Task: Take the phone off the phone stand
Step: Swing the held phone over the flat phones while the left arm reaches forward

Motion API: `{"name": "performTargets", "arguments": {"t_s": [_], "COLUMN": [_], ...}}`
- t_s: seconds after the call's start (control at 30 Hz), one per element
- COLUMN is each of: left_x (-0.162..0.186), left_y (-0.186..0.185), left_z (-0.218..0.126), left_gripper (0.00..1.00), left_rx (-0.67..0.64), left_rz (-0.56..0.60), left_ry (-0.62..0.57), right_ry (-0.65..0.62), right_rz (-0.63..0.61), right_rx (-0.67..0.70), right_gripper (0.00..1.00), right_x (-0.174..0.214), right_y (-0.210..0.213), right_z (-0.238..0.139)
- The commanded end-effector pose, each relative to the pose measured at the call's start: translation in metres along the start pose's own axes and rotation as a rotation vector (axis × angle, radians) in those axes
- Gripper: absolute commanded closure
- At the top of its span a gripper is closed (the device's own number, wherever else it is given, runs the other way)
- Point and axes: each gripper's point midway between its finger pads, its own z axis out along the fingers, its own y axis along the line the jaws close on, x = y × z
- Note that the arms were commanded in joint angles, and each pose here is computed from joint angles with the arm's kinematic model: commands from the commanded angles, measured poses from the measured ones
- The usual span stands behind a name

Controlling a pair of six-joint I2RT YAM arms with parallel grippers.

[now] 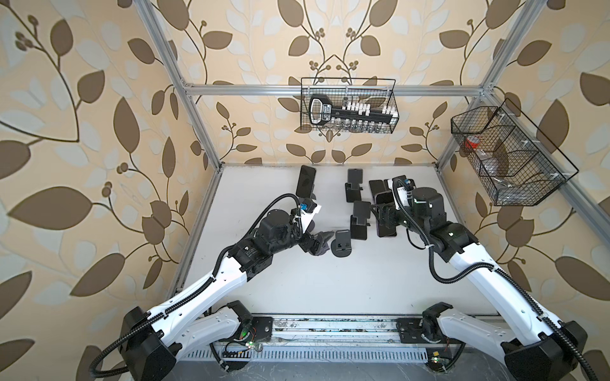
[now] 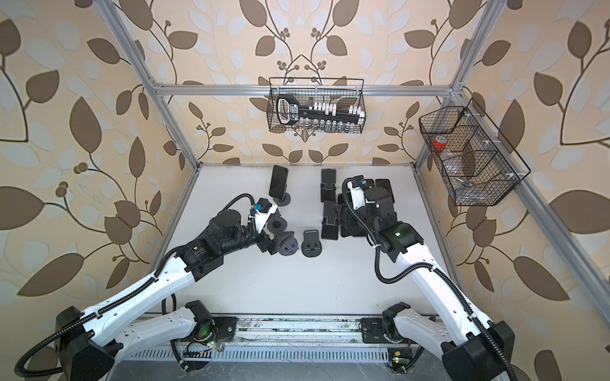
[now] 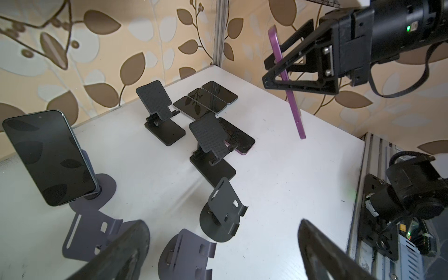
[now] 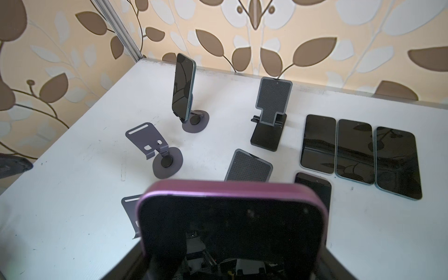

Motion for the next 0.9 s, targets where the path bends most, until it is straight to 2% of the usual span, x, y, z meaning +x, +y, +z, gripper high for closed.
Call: {"name": "performTargets", "arguments": {"t_s": [0.0, 0.43, 0.87], "left_x": [-0.03, -0.03, -0.011], "left_y": [-0.012, -0.028, -0.057], "left_z": [0.0, 0.02, 0.033], "left_gripper": [0.04, 0.03, 0.03], "left_rx": [0.054, 0.162, 0.271], "left_rz": [0.029, 0.028, -0.01], "left_ry": [-0.086, -0.059, 0.037], "right_ry": [-0.004, 0.073, 0.2], "right_rz": [0.01, 0.064, 0.187], "right_rx": [0.014, 0.136, 0.239], "right_gripper": [0.56, 0.56, 0.55], "right_x": [-0.001, 0.011, 0.059], "right_y": [-0.006, -0.053, -0.112], "right_z": [-0.01, -0.011, 0.025]}}
